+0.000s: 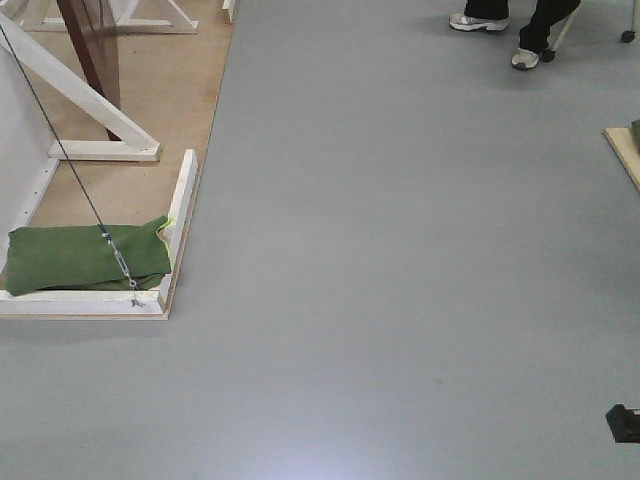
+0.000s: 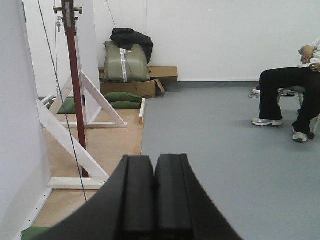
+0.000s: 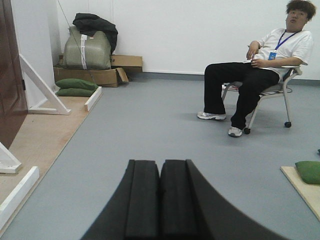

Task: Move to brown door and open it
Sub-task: 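Drive the base forward along the plywood platform toward the brown door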

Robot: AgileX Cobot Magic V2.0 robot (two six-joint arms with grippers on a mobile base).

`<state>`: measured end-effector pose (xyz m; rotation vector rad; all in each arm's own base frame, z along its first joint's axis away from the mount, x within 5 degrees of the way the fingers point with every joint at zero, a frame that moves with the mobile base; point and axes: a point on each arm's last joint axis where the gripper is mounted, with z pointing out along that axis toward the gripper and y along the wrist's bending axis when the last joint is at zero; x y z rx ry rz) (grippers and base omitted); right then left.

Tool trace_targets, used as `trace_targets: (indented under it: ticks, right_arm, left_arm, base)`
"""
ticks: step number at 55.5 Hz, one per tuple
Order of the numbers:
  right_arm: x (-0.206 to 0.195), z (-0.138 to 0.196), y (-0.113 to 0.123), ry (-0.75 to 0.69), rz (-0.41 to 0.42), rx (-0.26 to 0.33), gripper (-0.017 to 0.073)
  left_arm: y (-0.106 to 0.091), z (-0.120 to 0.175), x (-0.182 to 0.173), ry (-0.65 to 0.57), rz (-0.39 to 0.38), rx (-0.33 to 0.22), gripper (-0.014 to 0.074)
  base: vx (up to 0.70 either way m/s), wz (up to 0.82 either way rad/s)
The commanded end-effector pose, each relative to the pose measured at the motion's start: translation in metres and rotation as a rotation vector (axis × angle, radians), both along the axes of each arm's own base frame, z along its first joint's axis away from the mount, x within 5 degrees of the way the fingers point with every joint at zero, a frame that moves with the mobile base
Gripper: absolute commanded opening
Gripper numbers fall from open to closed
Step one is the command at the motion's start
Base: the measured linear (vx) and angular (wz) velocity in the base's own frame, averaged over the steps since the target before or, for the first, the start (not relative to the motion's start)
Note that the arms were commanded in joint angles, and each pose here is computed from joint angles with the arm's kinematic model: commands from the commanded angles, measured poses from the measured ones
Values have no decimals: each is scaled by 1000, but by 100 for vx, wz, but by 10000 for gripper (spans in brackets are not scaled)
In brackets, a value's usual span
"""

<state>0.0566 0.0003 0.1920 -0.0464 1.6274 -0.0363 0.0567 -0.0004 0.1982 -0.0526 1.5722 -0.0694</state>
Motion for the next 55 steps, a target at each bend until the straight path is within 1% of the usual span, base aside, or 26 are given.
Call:
trace_targets:
  ticks: [1, 55]
  right_arm:
    - [0, 6, 0, -86, 0, -9, 0]
    - [0, 6, 0, -86, 0, -9, 0]
  left_arm:
    - [-1, 14, -2, -107, -8, -11, -3]
    - [-1, 14, -2, -107, -8, -11, -3]
  base:
    - [0, 0]
    - [0, 0]
